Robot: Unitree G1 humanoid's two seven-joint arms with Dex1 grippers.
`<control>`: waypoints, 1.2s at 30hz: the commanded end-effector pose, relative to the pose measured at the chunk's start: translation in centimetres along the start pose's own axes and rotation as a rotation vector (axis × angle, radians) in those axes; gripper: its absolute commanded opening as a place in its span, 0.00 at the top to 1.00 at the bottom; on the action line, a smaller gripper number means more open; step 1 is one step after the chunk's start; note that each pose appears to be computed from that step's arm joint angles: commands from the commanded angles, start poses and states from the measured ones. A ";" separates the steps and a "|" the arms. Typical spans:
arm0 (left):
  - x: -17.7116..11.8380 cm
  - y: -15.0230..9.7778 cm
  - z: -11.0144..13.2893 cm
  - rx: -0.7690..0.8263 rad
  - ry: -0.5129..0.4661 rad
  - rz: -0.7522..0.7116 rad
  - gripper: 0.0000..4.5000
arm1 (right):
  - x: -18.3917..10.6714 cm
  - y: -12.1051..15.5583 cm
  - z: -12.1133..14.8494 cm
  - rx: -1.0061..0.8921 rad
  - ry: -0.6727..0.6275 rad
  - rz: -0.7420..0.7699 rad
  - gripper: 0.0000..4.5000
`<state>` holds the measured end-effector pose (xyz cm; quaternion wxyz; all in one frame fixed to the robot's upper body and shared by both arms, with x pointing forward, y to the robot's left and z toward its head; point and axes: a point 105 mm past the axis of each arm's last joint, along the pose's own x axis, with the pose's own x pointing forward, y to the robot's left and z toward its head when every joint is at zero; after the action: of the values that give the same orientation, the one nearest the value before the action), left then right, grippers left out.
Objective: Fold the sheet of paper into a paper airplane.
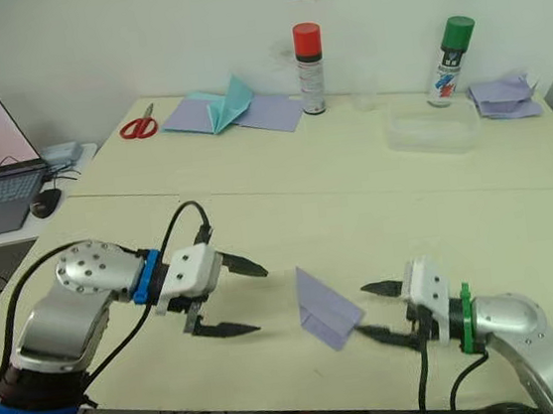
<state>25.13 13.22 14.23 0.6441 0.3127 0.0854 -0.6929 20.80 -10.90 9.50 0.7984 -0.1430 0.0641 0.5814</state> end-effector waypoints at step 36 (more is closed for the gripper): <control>0.1 -0.9 -1.9 -0.080 -0.147 0.277 0.00 | 5.9 -3.7 -1.3 -0.299 -0.090 0.249 0.99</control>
<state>24.72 14.74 11.59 0.7506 0.2435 0.0429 -0.6127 25.98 -7.20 6.46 0.6926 -0.2165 -0.0174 0.6879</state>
